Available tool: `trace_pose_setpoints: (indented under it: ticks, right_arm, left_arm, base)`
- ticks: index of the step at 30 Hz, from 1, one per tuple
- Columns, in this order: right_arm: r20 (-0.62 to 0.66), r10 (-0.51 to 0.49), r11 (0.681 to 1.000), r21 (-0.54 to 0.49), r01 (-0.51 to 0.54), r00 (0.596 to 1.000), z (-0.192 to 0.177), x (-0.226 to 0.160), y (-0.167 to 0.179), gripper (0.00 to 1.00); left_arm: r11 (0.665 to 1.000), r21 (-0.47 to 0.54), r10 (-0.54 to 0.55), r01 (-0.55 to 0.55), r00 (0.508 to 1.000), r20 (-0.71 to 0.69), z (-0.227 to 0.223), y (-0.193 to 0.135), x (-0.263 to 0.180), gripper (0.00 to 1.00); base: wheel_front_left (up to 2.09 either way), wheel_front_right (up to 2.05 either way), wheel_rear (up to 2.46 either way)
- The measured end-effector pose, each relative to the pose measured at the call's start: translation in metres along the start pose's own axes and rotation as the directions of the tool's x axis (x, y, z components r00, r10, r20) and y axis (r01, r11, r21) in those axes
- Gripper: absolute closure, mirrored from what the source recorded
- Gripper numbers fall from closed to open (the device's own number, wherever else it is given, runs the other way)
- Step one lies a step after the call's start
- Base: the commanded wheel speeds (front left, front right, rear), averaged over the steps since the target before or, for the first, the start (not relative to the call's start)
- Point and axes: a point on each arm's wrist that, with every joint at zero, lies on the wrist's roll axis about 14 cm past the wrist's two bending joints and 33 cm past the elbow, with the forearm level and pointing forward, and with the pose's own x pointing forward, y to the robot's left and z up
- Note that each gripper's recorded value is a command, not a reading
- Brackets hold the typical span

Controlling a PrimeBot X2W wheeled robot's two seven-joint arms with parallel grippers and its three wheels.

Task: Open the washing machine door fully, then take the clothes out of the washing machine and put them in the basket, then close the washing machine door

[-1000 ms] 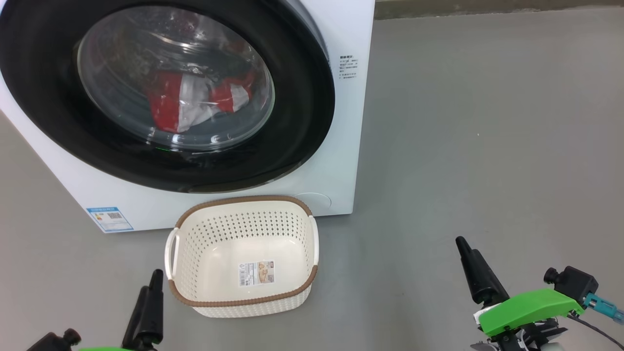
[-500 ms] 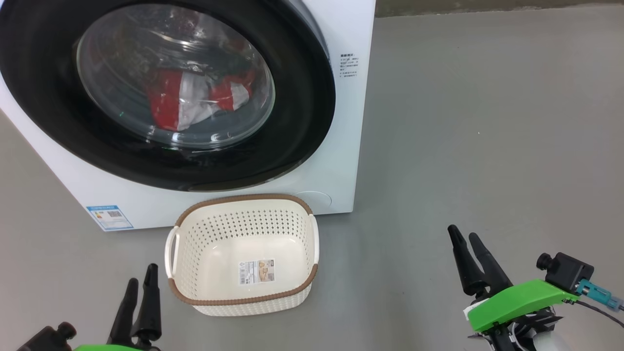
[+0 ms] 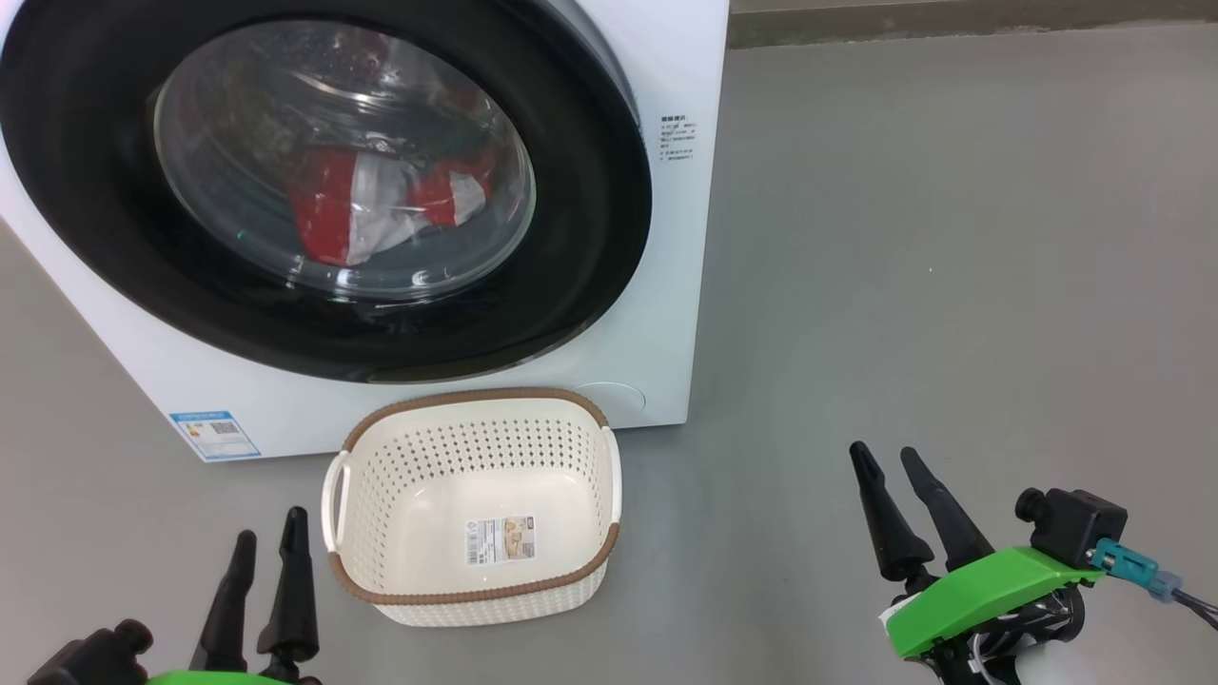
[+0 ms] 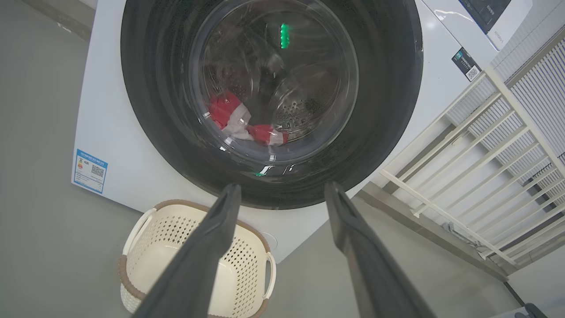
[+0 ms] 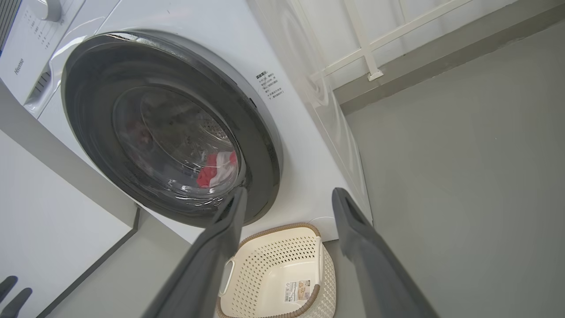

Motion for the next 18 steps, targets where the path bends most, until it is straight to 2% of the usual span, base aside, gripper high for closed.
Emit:
trace_pose_setpoints:
  ticks: [18]
  right_arm:
    - [0.041,0.067,0.974,-0.218,-0.057,0.997,0.011,0.005,0.015,0.00]
  left_arm:
    - [0.981,0.193,-0.040,0.030,0.998,0.050,0.013,-0.007,0.001,0.00]
  base:
    - [0.00,0.00,0.00]
